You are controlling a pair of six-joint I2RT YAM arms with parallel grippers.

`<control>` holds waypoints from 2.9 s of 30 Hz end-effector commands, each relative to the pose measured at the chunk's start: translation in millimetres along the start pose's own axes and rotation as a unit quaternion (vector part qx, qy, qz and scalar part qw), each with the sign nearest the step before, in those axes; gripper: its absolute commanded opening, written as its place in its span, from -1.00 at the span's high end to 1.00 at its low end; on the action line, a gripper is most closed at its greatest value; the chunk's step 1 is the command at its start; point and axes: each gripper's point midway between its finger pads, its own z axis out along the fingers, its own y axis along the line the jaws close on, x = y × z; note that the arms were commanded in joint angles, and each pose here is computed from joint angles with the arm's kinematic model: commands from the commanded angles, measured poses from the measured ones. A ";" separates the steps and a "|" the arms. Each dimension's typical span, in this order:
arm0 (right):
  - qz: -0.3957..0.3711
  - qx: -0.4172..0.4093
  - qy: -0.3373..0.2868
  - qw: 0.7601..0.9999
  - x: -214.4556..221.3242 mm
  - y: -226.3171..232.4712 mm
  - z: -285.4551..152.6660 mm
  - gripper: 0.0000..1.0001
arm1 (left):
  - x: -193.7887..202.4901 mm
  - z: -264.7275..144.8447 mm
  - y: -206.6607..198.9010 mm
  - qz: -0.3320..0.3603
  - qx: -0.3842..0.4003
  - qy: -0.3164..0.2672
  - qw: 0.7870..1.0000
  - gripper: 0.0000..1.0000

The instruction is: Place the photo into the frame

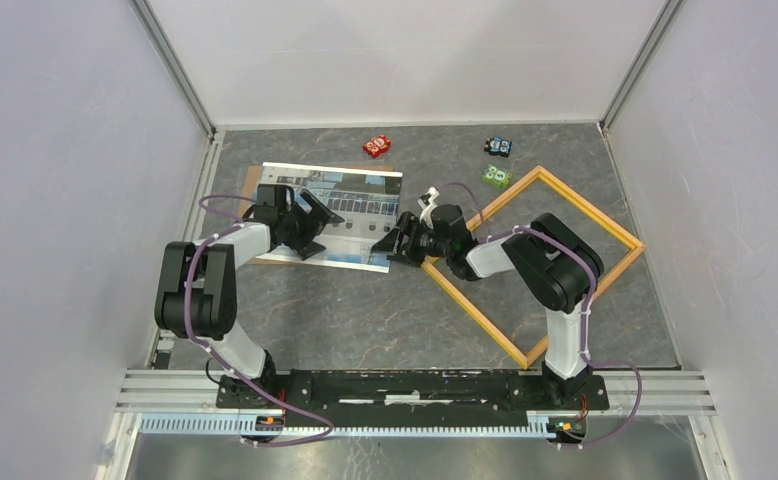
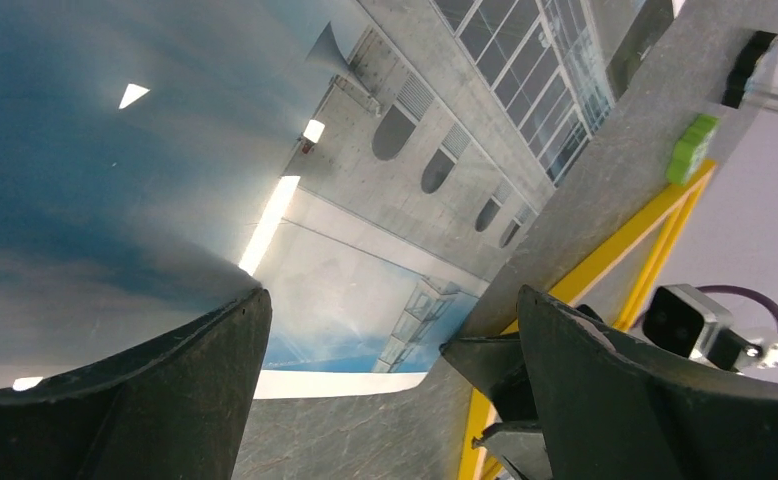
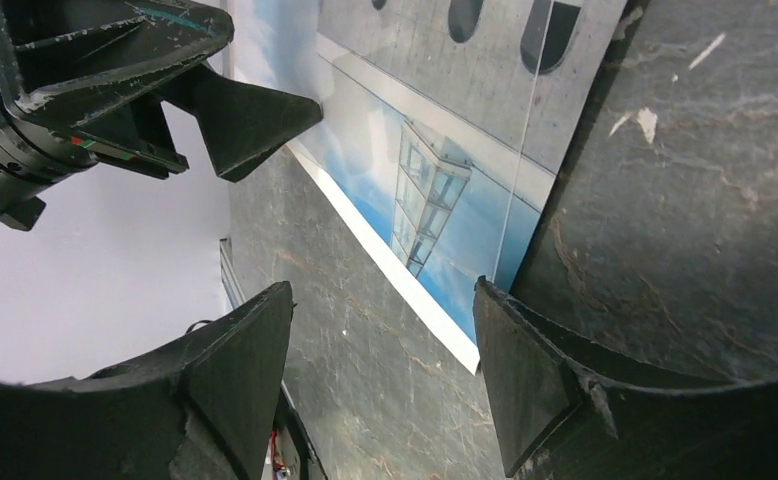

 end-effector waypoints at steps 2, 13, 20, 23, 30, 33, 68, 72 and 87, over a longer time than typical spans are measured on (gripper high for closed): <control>-0.012 0.008 0.004 1.000 10.7 -6.2 -13.0 -0.45 | -10.8 -15.4 7.8 0.068 -0.057 -0.031 0.996 -1.00; -0.028 0.002 0.019 0.999 12.2 -4.0 -10.6 -0.46 | -97.3 -51.0 15.2 0.015 -0.115 -0.145 0.983 -1.00; -0.069 0.014 0.025 0.997 6.7 1.5 -14.5 -0.47 | -158.1 -65.1 54.9 -0.016 -0.162 -0.181 0.970 -1.00; -0.083 0.016 0.028 0.996 6.9 0.9 -15.7 -0.47 | -179.8 -73.6 74.6 0.006 -0.203 -0.194 0.960 -1.00; -0.110 0.008 0.043 0.993 5.5 2.9 -9.2 -0.47 | -225.9 -86.5 75.1 0.062 -0.204 -0.183 0.960 -1.00; -0.131 0.013 0.052 0.990 3.0 0.9 -6.2 -0.47 | -244.9 -86.5 75.2 0.068 -0.211 -0.192 0.956 -1.00; -0.177 0.060 0.064 0.980 -33.6 -24.0 13.8 -0.46 | -228.7 -60.4 128.9 0.048 -0.232 -0.100 0.966 -1.00; -0.175 0.060 0.067 0.980 -30.3 -26.7 11.7 -0.46 | -221.0 -56.6 115.4 0.015 -0.173 -0.081 0.981 -1.00; -0.172 0.040 0.063 0.982 -26.8 -17.6 5.9 -0.46 | -203.3 -100.4 69.5 -0.077 0.021 -0.117 0.990 -0.80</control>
